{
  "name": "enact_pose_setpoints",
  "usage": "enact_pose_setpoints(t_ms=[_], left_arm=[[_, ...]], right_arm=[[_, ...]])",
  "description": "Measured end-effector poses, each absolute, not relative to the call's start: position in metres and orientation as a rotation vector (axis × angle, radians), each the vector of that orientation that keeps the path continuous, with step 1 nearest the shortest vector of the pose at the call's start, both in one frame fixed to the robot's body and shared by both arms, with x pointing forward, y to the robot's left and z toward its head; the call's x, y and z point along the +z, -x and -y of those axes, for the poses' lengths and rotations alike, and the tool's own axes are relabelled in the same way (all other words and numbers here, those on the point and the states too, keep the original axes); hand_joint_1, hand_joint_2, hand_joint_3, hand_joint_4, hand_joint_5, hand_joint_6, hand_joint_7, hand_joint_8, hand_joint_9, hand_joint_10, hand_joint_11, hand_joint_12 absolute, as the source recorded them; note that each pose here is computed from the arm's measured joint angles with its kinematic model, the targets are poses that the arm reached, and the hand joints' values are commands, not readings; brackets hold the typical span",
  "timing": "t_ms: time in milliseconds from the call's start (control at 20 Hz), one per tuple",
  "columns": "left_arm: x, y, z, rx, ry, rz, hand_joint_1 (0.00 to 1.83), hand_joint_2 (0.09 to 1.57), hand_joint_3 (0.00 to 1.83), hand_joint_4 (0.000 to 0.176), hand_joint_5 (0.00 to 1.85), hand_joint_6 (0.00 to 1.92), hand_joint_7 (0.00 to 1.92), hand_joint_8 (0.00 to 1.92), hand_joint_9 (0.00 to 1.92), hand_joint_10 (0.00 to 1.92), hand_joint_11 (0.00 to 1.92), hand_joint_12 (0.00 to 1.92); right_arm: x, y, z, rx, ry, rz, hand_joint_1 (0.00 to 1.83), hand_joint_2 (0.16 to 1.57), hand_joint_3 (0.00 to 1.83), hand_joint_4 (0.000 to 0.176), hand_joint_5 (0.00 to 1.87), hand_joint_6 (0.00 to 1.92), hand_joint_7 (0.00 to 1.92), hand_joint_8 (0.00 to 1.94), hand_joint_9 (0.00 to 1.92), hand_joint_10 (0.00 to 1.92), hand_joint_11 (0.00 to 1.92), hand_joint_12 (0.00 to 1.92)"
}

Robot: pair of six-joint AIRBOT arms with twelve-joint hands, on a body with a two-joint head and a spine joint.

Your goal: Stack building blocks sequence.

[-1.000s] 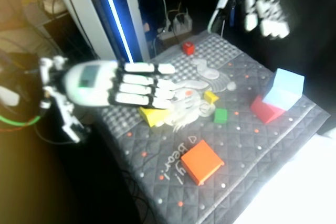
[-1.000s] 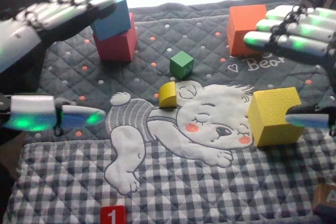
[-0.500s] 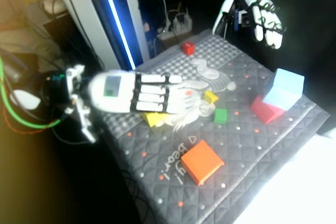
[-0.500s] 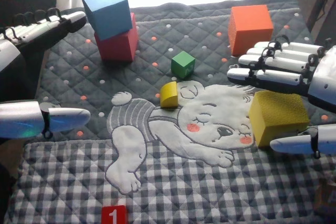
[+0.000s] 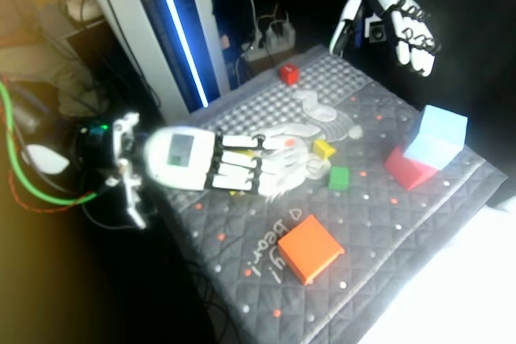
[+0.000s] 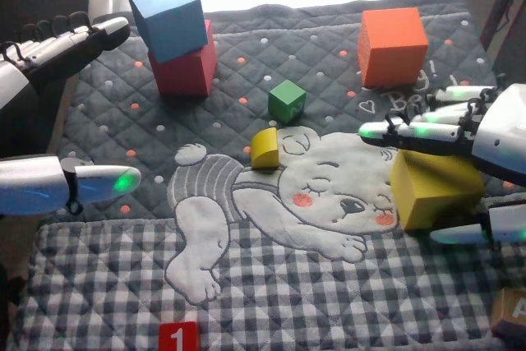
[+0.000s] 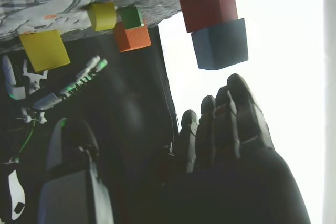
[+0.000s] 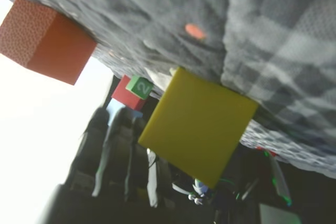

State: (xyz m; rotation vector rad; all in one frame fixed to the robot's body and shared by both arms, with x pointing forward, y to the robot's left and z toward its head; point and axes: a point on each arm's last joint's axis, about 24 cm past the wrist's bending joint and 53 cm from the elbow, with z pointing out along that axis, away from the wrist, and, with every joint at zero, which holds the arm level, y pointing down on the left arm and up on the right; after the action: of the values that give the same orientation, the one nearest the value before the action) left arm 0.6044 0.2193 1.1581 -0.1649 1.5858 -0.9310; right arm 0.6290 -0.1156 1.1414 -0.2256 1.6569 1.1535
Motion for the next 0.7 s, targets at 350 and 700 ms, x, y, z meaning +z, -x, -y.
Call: enact_pose_setpoints(t_ms=[350,700], left_arm=[[1.152,-0.603,-0.219,-0.94,0.18,-1.596,0.75,0.95,0.0,0.113,0.16,0.0,0.17,0.0,0.13,0.0,0.0,0.61],[1.153,-0.604,-0.22,-0.943,0.187,-1.593,0.75,0.95,0.0,0.112,0.17,0.0,0.18,0.0,0.14,0.0,0.0,0.65]], right_arm=[[1.147,-0.631,0.116,1.173,0.2,-1.641,1.2,1.19,0.0,0.0,0.94,1.0,0.74,1.44,0.67,1.38,0.54,1.78],[1.229,-0.652,0.12,1.226,0.175,-1.389,1.19,1.18,0.0,0.006,0.8,1.24,0.91,1.14,0.98,1.02,1.05,1.4]])
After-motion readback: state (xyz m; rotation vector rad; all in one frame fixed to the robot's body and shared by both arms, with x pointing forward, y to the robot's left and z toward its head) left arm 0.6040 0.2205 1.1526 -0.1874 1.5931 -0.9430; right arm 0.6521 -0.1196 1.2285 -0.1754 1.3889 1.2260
